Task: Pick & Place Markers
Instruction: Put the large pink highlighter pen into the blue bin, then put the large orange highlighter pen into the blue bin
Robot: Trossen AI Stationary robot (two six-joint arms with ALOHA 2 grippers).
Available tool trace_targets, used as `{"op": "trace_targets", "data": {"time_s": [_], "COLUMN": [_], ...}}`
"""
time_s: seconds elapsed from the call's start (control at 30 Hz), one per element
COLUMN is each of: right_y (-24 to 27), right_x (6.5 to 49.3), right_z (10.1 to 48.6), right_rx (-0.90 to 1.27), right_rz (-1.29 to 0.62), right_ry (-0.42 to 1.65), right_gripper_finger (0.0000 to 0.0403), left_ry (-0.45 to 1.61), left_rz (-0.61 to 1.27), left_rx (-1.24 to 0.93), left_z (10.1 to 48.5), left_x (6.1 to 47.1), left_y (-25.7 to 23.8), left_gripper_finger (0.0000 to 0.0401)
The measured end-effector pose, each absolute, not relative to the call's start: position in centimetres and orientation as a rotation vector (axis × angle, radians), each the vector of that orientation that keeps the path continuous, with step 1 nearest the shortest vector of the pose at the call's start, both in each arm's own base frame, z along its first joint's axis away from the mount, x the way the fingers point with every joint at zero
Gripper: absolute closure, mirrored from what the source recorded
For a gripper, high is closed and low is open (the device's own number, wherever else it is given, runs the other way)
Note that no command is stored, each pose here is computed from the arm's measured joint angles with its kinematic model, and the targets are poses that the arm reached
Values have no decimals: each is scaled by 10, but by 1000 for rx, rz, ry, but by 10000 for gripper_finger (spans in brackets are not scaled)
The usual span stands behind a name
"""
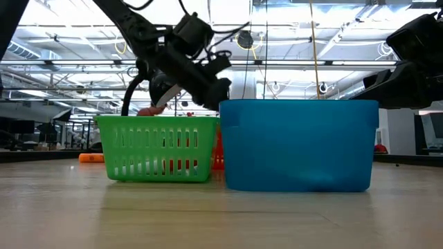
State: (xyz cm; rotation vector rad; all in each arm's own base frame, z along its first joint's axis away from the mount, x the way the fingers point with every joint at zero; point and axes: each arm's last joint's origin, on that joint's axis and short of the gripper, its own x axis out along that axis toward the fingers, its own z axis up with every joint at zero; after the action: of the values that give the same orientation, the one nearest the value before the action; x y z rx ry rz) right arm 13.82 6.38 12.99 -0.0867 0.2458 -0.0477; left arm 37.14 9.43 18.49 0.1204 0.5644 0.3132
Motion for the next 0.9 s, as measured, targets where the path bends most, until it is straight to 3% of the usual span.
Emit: {"op": "trace_targets", "data": {"time_s": [0.13, 0.5, 0.7, 0.9], "right_y": [64, 64, 64, 64], "right_x": [138, 138, 138, 138], "right_z": [130, 130, 130, 130], "right_rx": [-87, -85, -86, -88], "right_rz": [-48, -47, -47, -47], "right_ry": [246, 243, 245, 249], "right_gripper_finger": [403, 403, 403, 403], "left_ry": [581, 555, 747, 1042], "left_rz": [371, 382, 344, 398], "left_rx": [53, -1, 32, -76], "left_z": [180, 191, 211, 220], "left_x": [370, 368, 340, 297], "left_y": [99, 91, 76, 63], "left_gripper_finger": [311, 219, 194, 192]}}
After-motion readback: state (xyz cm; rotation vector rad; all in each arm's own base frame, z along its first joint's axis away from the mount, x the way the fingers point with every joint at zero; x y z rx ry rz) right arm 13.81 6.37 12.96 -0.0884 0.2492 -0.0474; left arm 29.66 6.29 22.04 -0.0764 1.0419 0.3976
